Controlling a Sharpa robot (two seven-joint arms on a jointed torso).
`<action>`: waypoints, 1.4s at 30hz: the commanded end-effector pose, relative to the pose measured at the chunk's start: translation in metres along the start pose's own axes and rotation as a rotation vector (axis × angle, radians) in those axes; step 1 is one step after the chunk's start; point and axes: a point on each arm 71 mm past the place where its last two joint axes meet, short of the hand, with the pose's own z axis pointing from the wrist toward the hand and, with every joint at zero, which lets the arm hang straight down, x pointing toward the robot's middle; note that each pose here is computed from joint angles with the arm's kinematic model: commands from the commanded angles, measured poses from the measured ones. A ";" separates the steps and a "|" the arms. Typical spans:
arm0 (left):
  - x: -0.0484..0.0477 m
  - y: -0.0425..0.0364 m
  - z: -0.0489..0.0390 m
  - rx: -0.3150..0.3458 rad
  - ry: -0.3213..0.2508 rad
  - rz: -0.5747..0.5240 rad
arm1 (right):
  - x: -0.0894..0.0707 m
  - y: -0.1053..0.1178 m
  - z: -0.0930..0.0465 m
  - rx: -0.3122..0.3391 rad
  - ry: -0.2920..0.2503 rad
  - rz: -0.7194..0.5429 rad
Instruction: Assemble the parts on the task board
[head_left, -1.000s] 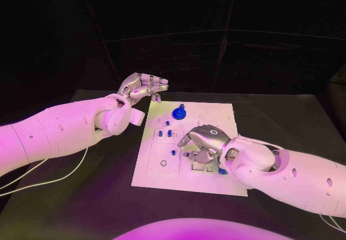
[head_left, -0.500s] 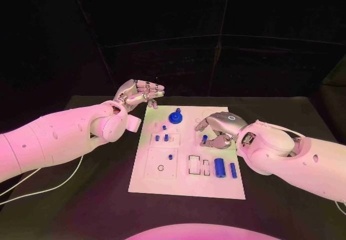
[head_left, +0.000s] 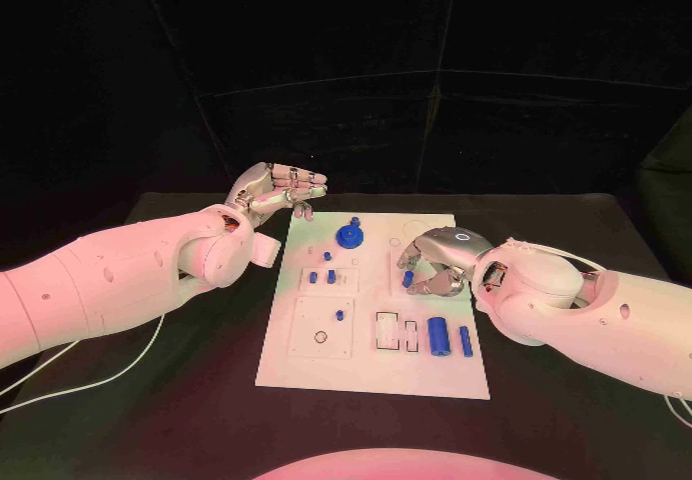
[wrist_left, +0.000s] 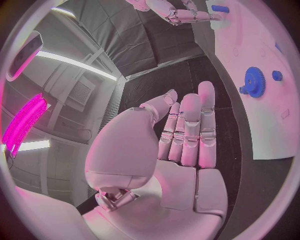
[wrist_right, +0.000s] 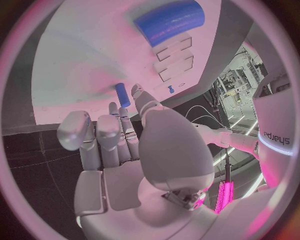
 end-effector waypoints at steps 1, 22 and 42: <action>0.0007 -0.0009 0.0005 0.004 0.009 -0.008 | 0.002 0.001 0.002 0.002 0.039 -0.021; -0.0007 0.0008 0.0006 0.001 0.006 -0.007 | -0.007 0.009 0.002 -0.040 -0.080 -0.013; -0.0010 0.0023 0.0006 -0.002 0.005 -0.007 | -0.023 0.057 -0.011 -0.198 -0.205 0.114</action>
